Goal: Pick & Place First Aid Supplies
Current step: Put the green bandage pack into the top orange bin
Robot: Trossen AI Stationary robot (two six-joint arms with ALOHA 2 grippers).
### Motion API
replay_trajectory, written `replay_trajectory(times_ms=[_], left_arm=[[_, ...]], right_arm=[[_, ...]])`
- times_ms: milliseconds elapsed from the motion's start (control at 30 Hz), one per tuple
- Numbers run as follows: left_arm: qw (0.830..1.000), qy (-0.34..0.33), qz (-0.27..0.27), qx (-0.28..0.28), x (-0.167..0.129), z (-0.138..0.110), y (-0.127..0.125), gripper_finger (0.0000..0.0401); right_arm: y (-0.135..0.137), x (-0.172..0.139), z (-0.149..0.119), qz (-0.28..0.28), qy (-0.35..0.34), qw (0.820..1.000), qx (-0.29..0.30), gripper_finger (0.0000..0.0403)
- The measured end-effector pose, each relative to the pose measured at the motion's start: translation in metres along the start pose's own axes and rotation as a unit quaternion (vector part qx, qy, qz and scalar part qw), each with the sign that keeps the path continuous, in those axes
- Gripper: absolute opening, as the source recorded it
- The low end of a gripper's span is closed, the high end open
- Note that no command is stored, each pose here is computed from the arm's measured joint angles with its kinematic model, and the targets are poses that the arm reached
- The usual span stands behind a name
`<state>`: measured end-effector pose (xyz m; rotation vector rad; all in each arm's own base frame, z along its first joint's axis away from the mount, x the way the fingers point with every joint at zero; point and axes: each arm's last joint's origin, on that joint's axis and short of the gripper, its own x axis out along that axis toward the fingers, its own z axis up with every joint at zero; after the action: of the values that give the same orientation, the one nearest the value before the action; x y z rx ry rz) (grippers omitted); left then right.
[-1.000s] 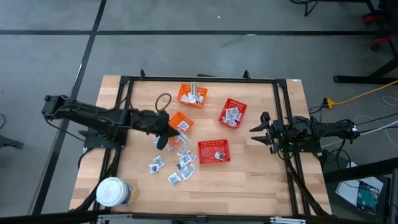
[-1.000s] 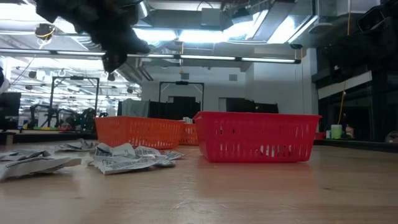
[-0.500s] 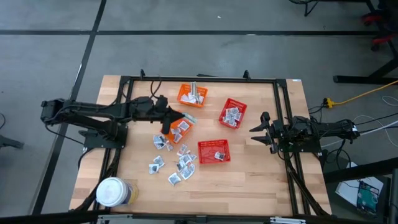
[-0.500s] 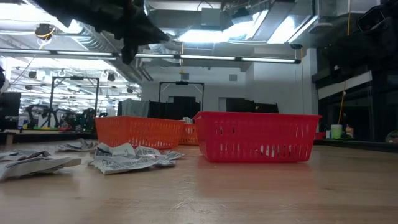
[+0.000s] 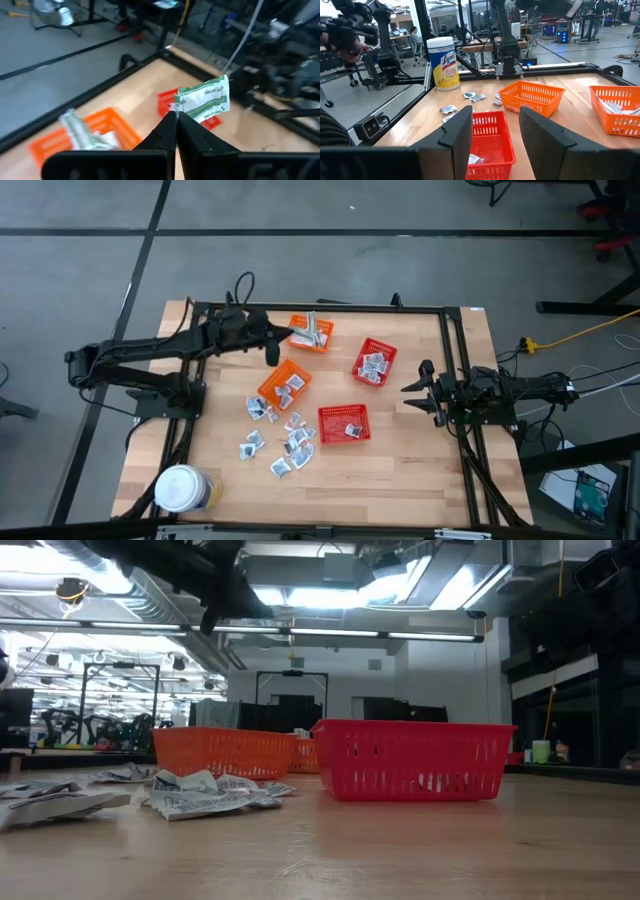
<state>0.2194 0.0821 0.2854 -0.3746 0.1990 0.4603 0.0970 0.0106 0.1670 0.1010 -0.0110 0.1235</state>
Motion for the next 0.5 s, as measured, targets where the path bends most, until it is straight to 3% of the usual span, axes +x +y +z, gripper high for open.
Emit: replay_trajectory(times_ms=[300, 500], left_arm=[[0.996, 0.056, 0.06, 0.042, 0.028, 0.02, 0.018, 0.0002], [0.983, 0.133, 0.106, 0.072, 0.061, 0.032, 0.027, 0.0002]], right_arm=[[0.0, 0.0, 0.0, 0.0, 0.0, 1.0, 0.0, 0.0163], [0.0, 0.0, 0.0, 0.0, 0.0, 1.0, 0.0, 0.0163]])
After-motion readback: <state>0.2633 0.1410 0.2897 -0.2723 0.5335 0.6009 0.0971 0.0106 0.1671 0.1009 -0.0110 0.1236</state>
